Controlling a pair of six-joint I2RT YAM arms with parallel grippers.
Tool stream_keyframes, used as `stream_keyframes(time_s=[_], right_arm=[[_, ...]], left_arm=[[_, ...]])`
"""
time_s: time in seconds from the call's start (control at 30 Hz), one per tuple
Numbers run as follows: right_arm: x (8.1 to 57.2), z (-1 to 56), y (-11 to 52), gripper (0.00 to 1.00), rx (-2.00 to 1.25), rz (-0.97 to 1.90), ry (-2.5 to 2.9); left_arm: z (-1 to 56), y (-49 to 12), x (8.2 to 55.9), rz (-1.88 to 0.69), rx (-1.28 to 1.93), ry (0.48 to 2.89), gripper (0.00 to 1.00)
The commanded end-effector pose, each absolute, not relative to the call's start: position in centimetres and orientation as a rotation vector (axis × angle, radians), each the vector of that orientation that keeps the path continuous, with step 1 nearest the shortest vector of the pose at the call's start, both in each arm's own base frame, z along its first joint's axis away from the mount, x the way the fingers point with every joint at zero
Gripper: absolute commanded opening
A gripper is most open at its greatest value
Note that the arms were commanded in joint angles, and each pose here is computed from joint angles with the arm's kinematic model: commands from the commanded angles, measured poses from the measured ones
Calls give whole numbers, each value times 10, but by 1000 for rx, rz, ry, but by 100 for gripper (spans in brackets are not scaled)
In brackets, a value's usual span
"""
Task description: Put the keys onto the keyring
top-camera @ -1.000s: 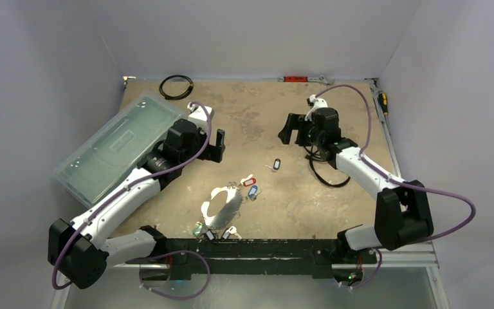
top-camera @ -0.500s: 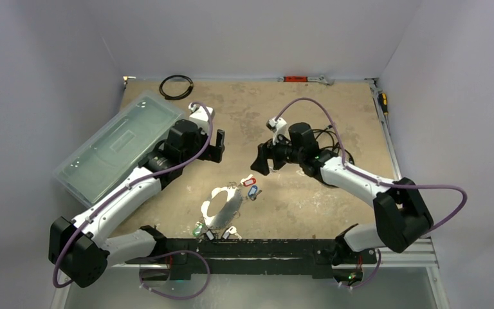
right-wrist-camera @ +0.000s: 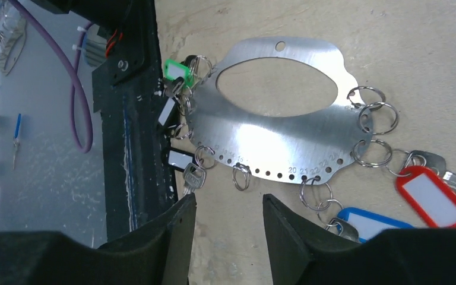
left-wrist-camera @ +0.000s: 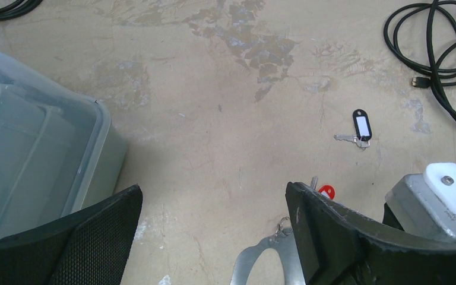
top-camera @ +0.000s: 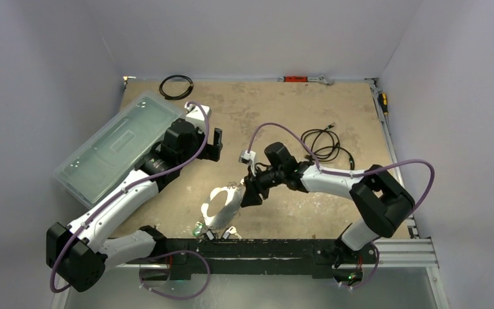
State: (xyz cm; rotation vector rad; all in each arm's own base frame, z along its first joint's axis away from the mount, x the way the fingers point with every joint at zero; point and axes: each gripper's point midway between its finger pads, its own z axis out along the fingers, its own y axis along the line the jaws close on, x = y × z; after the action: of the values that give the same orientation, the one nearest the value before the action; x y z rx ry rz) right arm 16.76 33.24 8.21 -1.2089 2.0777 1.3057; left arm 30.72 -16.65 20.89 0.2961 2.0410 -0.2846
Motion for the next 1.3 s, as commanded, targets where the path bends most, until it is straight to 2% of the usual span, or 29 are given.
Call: stream_keyframes(time_s=[0.0,0.33,0.83,1.03,1.27], right_arm=[[154,86,341,45,-1267,1376,2024],[144,72,357,46,-1214,1415,2057],[149,28,348,49,-1113,1291,2202],[145,26,353,51,-1113,1348,2206],[141,17,353,48,-1145,1356,2251]], left_arm=[[226,-169,311,-297,289,1986,90],[228,-168,311,-294,290,1983,90],[230,-169,309,-308,294,1976,90],[230,-170,309,-314,297,1974,90],[230,-170,309,-315,296,1975,90]])
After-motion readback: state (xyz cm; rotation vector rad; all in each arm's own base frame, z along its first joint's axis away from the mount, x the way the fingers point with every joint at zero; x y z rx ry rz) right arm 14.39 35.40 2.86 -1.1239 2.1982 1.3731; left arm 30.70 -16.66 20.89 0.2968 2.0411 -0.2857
